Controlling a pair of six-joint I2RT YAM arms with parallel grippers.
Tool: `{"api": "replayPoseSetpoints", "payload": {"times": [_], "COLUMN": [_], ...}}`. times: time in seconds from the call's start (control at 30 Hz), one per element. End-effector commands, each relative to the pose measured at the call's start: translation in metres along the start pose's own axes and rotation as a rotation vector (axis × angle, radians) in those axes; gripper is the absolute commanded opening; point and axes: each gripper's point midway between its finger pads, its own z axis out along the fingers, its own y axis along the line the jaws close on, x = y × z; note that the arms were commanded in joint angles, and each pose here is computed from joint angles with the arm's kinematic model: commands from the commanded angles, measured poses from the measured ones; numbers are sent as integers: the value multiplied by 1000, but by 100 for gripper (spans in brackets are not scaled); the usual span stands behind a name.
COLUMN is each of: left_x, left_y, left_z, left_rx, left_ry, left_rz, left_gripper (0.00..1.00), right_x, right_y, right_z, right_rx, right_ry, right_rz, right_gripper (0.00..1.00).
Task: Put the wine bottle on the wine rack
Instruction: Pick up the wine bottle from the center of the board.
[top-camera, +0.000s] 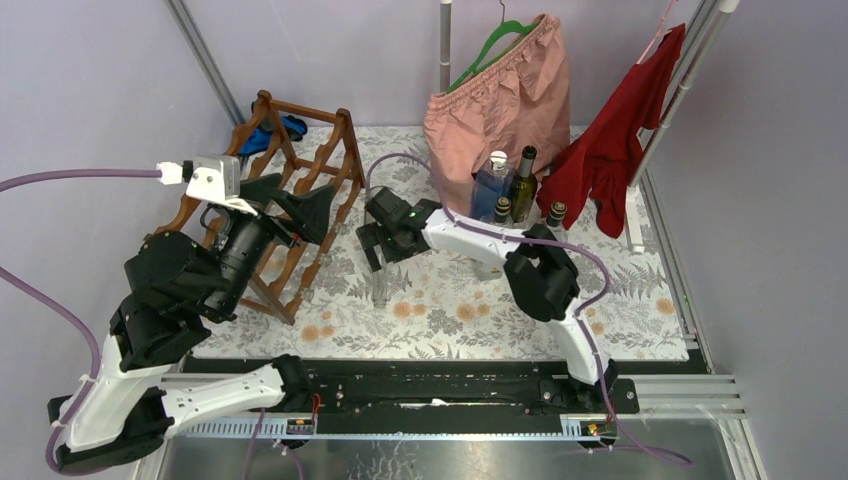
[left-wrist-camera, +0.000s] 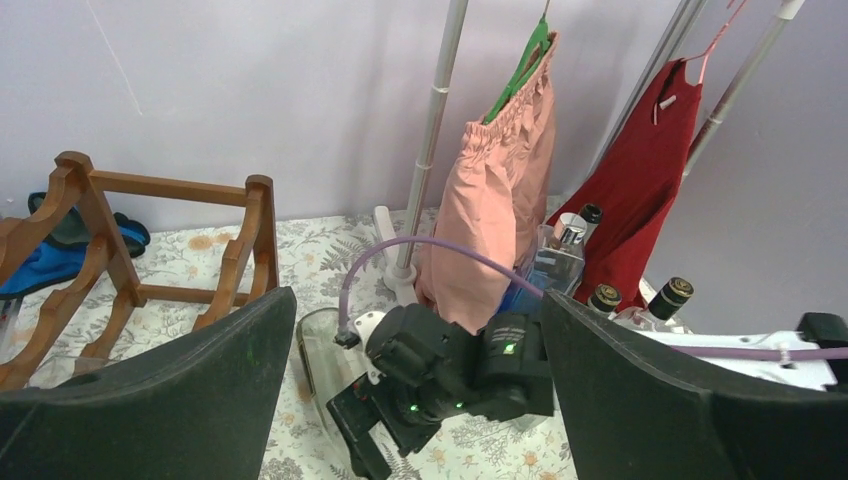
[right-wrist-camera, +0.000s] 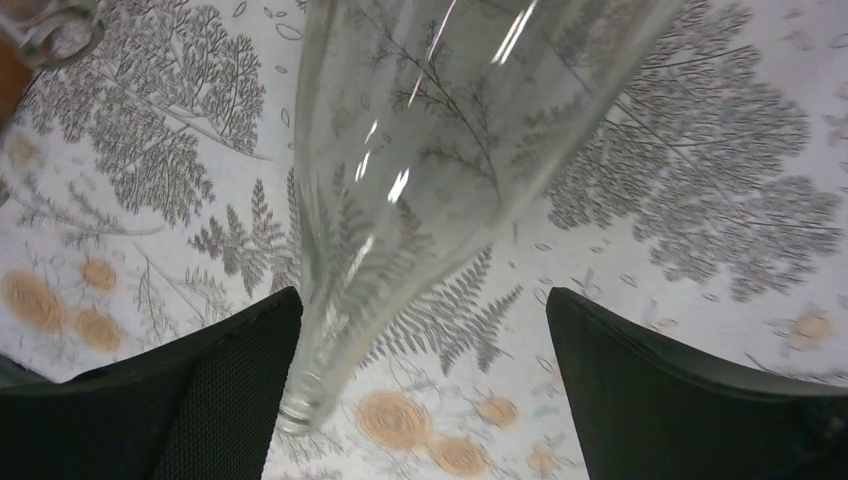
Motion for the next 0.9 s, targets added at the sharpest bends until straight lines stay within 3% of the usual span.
{"api": "replayPoseSetpoints", "payload": {"times": [0.0, 0.3, 0.5, 0.77, 0.87], "left_x": [-17, -21, -19, -23, -22], "left_y": [7, 7, -5, -8, -6], "left_z": [-2, -3, 7, 13, 17], "left_rx": [-29, -32, -10, -24, -64], "left_ry": [-67, -43, -41, -68, -66], "left_rz": [-33, -36, -28, -97, -132], "left_gripper": [99, 99, 99, 98, 97], "right_x": [-23, -5, 7, 4, -8], "right_y": [21, 10, -10, -19, -17], "right_z": [19, 27, 19, 9, 1], "right_rx": [2, 41, -1, -144, -209], "right_ry": [-65, -33, -80, -110, -136], "right_rz": [149, 162, 183, 172, 154], "right_gripper": [100, 96, 60, 23, 14]}}
